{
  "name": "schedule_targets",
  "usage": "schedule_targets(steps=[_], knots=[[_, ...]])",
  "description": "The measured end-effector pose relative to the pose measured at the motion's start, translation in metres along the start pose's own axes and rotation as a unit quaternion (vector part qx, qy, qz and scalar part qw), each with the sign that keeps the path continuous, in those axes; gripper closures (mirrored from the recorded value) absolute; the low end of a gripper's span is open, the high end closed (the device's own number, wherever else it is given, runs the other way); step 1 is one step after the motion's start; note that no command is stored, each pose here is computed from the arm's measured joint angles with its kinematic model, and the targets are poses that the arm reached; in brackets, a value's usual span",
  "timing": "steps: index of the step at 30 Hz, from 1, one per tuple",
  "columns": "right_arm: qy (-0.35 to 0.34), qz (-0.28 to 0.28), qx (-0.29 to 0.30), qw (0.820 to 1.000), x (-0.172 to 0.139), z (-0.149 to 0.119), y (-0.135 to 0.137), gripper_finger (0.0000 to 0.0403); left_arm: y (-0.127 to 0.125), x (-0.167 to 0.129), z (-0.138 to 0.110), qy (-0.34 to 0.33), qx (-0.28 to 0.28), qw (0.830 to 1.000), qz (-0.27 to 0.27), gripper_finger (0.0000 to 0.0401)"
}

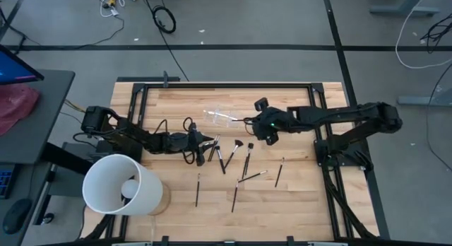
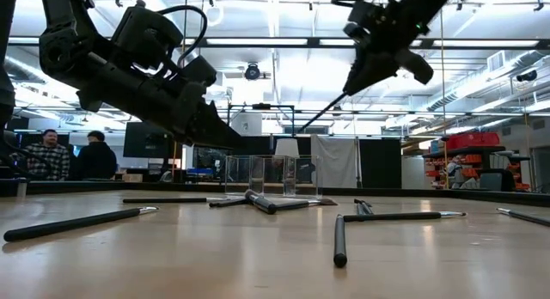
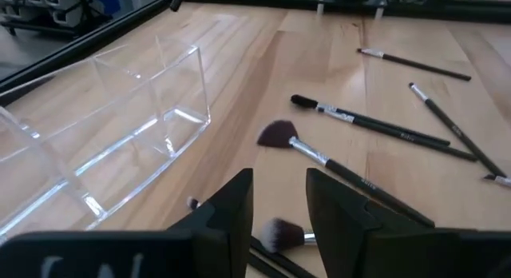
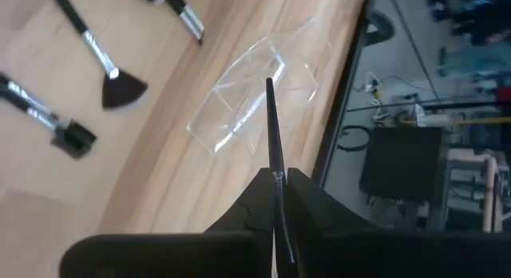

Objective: Put items in baskets/containers
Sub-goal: Put the black eyeshadow brush into the transparent organizer

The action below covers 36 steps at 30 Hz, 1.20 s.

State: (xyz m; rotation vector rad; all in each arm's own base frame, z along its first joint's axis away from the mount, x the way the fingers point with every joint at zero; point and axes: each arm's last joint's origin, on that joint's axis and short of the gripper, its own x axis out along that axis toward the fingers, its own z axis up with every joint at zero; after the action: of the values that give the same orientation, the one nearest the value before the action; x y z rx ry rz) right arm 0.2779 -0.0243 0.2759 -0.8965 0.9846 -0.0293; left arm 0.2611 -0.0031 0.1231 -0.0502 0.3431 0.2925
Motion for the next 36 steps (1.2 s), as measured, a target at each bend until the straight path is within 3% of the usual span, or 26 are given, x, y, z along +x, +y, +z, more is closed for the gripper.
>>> schedule_targets(steps=[5, 15, 25, 36], knots=[[0.052, 0.041, -0.039, 0.997, 0.022, 0.007, -0.017, 0.0387, 0.001, 0.0, -0.005, 0.024, 0.002, 1.0, 0.003, 0.0279], [0.098, 0.089, -0.109, 0.985, 0.078, 0.007, -0.01, 0.0384, 0.001, -0.001, -0.01, 0.052, 0.001, 0.999, 0.007, 0.0279], [0.075, 0.045, -0.073, 0.993, 0.086, 0.014, -0.015, 0.0321, 0.002, -0.001, -0.016, 0.078, -0.015, 0.997, 0.012, 0.0279], [0.125, -0.039, -0.027, 0.991, 0.068, 0.031, -0.006, 0.0279, 0.001, -0.005, -0.026, 0.123, -0.028, 0.991, 0.046, 0.0285]])
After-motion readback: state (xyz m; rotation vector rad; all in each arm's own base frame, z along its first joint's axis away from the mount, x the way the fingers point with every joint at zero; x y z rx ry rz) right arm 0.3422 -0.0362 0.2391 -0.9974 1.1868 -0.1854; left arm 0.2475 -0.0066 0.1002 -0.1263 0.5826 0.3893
